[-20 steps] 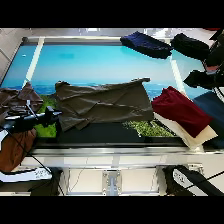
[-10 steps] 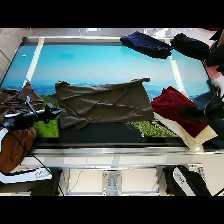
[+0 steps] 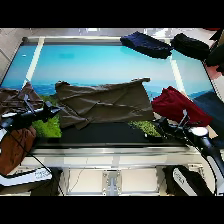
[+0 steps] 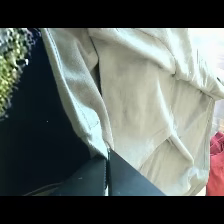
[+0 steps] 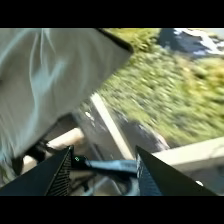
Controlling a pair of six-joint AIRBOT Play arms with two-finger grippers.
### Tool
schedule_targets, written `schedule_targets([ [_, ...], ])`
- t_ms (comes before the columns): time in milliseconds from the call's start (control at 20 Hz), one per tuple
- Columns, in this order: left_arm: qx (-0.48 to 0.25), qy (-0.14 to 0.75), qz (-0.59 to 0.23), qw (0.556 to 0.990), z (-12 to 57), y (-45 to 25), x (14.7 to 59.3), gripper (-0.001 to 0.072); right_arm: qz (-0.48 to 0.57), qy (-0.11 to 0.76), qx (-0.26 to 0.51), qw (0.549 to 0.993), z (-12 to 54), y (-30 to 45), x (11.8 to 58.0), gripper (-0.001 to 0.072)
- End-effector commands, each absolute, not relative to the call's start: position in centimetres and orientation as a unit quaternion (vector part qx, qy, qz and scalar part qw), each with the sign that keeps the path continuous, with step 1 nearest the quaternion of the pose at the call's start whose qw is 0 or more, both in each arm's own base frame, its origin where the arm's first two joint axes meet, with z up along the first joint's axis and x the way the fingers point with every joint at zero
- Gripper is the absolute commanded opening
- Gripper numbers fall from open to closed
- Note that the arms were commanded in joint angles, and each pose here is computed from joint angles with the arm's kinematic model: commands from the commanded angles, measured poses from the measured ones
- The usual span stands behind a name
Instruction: Fold the shirts.
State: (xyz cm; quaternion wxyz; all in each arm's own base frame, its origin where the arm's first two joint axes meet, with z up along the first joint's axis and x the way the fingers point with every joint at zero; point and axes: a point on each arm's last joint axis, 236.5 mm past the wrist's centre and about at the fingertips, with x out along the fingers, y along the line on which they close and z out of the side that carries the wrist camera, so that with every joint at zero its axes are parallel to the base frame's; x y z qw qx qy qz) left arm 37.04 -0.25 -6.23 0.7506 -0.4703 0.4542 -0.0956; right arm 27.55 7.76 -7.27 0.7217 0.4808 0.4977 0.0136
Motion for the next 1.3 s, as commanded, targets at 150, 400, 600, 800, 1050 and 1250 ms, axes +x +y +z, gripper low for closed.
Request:
schedule_targets([
  [150,-0.47,0.453,-0.096,0.751,-6.1,-0.2,37.1,0.0014,-0.046,0.464,0.462,0.754,-11.0,8.0,31.5,0.0452],
  [400,-0.47,0.453,-0.096,0.752,-6.1,-0.2,37.1,0.0014,-0.053,0.469,0.463,0.75,-11.7,8.8,33.7,0.0398],
  [600,-0.472,0.451,-0.098,0.751,-5.9,-0.3,37.1,0.0013,-0.047,0.445,0.464,0.764,-10.1,8.5,36.3,0.0218],
  [800,-0.49,0.415,-0.167,0.748,-0.4,-2.1,37.5,0.0012,0.025,0.433,0.447,0.782,-5.8,10.6,38.5,0.0017],
  [1050,-0.4,0.272,-0.185,0.856,14.7,1.5,35.4,0.0011,0.195,0.329,0.316,0.868,10.6,13.3,37.9,0.0016],
  [1250,-0.306,0.126,-0.127,0.935,27.4,2.8,31.2,0.0012,0.265,0.156,0.183,0.934,27.7,13.3,30.6,0.0017],
])
